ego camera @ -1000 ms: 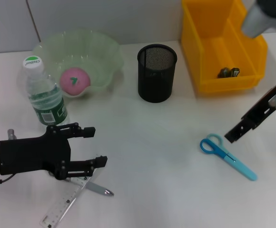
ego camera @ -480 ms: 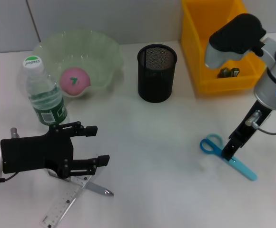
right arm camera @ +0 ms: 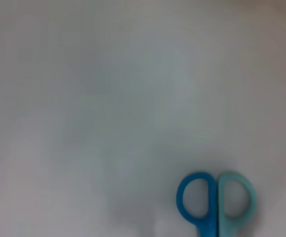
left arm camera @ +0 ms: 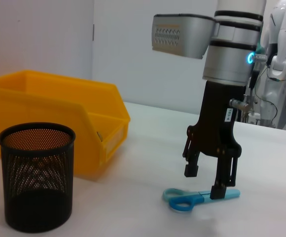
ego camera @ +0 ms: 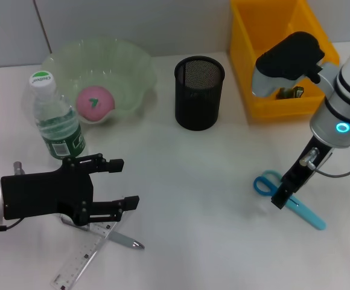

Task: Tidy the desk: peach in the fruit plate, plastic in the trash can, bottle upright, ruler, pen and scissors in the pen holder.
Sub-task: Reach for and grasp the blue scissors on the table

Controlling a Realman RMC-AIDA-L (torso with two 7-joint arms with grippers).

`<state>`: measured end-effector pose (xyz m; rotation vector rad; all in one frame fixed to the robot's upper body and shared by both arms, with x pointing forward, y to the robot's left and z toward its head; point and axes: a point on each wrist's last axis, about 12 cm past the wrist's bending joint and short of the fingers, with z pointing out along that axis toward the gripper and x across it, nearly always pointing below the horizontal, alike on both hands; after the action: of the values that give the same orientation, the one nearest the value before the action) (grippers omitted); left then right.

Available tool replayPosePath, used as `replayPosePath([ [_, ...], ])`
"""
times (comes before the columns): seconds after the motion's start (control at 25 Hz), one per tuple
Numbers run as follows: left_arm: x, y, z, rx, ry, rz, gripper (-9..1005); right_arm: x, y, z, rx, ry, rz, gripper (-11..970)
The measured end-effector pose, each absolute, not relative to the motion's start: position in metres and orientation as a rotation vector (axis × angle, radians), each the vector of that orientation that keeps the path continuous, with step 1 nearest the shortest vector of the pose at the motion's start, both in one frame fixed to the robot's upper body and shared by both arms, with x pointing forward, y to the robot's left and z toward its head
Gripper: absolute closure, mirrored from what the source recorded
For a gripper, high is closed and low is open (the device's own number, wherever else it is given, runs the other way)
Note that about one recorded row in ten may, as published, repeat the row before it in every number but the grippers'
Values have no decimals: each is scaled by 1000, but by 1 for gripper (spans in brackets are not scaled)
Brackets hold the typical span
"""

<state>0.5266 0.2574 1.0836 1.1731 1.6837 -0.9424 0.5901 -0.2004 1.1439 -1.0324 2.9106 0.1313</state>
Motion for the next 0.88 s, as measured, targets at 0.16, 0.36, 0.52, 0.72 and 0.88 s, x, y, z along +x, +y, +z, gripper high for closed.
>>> replayPosePath([
  [0.16,527,258,1084,1173,1684,-941,195,590,-198,1139,-1050,2908,124,162],
  [0.36,526,258,1083,1171,1686,-941,195,590,-196,1134,-1060,2910,130,161],
  [0.52,526,259,1083,1170,1688,-942,195,590,-195,1131,-1063,2910,125,166],
  [0.72,525,259,1083,1165,1689,-941,195,590,-195,1130,-1062,2912,122,177],
  [0.88,525,260,1082,1164,1690,-941,195,589,-196,1129,-1060,2918,123,337],
])
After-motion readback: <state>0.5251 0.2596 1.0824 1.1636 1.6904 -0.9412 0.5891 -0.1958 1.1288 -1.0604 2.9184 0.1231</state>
